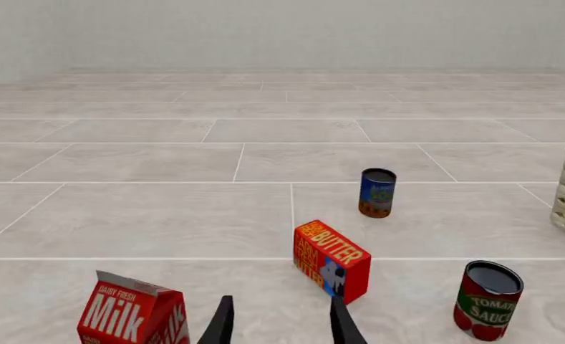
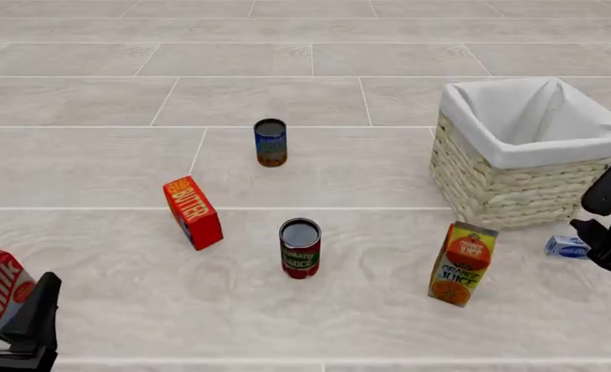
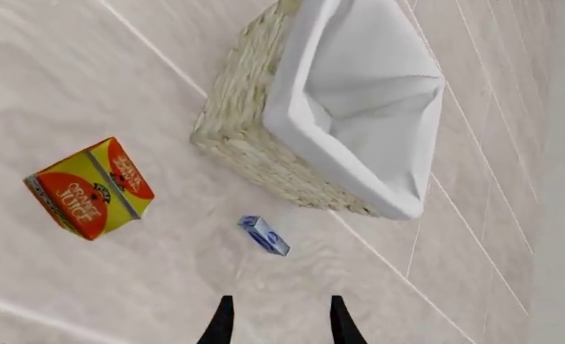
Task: Pick the cream cheese and place it in the basket.
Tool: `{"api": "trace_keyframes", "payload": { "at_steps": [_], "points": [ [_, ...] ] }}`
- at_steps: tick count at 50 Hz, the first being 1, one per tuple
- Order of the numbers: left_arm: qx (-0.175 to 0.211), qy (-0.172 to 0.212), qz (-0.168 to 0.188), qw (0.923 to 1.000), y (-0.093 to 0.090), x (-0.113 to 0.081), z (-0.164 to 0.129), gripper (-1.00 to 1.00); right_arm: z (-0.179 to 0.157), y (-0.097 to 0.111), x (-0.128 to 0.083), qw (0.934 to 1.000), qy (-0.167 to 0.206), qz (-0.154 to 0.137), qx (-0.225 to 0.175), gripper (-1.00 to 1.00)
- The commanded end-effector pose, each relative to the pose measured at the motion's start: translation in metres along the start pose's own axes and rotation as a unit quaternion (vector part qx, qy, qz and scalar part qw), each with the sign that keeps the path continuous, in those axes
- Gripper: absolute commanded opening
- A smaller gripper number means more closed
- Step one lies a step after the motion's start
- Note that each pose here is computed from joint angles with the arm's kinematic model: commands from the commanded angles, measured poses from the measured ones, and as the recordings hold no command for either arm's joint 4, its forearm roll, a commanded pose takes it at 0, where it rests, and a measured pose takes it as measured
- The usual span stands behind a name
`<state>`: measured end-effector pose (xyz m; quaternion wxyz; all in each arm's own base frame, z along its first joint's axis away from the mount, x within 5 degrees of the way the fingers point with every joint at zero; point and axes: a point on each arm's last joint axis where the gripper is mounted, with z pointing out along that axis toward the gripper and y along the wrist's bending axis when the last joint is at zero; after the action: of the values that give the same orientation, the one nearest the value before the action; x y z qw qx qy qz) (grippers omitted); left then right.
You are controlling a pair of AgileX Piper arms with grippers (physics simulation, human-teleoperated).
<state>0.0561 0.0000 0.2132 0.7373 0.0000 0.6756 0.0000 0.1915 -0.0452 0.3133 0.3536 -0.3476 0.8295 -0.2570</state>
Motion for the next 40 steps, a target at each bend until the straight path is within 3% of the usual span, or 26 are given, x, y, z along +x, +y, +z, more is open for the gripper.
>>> {"api": "trace_keyframes", "payload": {
  "at_steps": [1,11,14,28,32,40],
  "points": [
    [0.0,0.0,0.0,1.0,0.0,0.0,0.0,1.0,0.024,0.009,0.011,0.9993,0.017,-0.03,-0.012,1.0],
    [0.0,0.0,0.0,1.0,0.0,0.0,0.0,1.0,0.034,0.005,0.013,0.9991,0.018,-0.038,-0.001,1.0],
    [0.0,0.0,0.0,1.0,0.0,0.0,0.0,1.0,0.035,-0.001,0.006,0.9995,0.007,-0.028,0.01,1.0],
    [0.0,0.0,0.0,1.0,0.0,0.0,0.0,1.0,0.08,0.011,0.03,0.9985,0.043,-0.032,-0.014,1.0],
    [0.0,0.0,0.0,1.0,0.0,0.0,0.0,1.0,0.086,0.017,0.034,0.9975,0.045,-0.052,-0.02,1.0],
    [0.0,0.0,0.0,1.0,0.0,0.0,0.0,1.0,0.101,0.013,0.038,0.9967,0.051,-0.062,-0.018,1.0]
  ]
}}
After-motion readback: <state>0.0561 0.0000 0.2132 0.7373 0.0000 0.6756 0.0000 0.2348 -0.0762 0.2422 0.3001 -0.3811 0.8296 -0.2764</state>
